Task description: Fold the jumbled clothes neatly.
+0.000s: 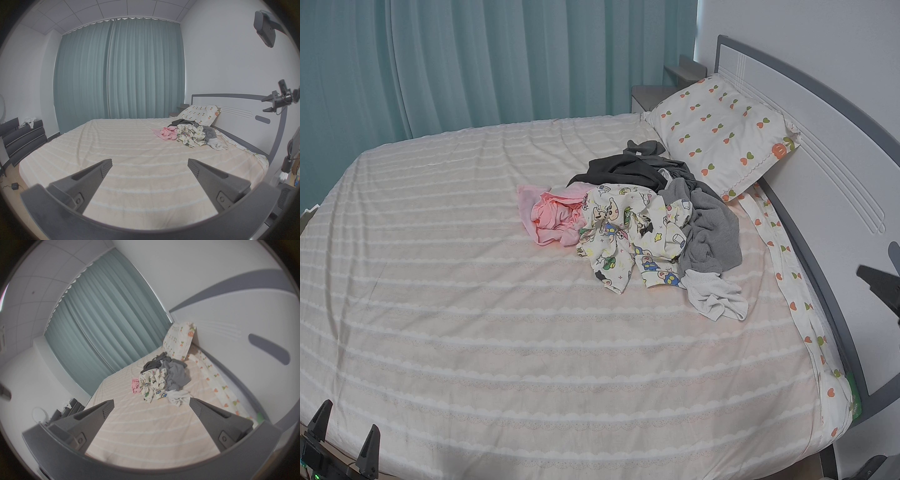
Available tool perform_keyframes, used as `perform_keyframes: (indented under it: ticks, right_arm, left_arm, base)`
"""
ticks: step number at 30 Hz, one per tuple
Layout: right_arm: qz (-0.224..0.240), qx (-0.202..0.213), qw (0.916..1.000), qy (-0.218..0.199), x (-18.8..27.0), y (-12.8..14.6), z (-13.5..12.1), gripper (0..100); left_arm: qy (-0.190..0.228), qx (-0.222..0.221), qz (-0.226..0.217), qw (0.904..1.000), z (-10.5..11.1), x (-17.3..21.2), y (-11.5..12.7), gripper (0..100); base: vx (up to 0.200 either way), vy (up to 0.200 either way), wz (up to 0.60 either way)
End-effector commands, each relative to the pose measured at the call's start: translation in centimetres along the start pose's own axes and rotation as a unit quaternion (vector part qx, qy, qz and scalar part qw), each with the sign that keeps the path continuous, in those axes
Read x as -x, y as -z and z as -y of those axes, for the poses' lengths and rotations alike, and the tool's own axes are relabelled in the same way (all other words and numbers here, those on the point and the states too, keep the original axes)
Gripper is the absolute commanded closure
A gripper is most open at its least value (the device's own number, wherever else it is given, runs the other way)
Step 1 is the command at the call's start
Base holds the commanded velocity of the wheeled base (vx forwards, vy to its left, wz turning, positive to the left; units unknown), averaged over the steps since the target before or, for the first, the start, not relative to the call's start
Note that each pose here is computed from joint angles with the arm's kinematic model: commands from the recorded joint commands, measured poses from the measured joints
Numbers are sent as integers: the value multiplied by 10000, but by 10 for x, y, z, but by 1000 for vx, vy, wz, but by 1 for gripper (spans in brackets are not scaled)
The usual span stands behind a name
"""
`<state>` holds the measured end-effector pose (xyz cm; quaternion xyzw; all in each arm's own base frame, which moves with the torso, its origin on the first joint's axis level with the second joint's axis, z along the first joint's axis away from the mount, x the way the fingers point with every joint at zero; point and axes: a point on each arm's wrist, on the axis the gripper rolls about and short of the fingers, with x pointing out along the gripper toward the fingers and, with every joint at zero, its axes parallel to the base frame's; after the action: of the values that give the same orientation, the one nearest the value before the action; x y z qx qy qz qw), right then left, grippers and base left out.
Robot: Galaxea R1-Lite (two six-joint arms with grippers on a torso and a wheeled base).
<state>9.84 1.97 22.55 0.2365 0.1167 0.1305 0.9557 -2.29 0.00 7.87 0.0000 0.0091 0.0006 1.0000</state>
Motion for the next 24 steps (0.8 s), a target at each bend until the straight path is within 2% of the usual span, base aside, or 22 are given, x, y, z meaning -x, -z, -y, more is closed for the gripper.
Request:
perform_keyframes:
  ticks: [1, 6, 17, 24]
  right_arm:
    - [-1891, -1685, 9671, 255, -281, 65, -24, 0]
    - [-1639, -1629, 9719, 457, -326, 75, -25, 0]
    - [-1716, -1636, 9698, 579, -371, 105, -13, 0]
    - [-1493, -2283, 9606, 539, -388, 101, -15, 0]
  left_arm:
    - [-1, 0, -1, 10000, 0, 0, 4, 0]
    - [-1, 0, -1, 10000, 0, 0, 4, 0]
    - [-1, 0, -1, 10000, 0, 0, 4, 0]
    - [-1, 0, -1, 10000, 0, 0, 4, 0]
  base:
    - [0, 0, 0]
    - [0, 0, 0]
    - [0, 0, 0]
    - [0, 0, 0]
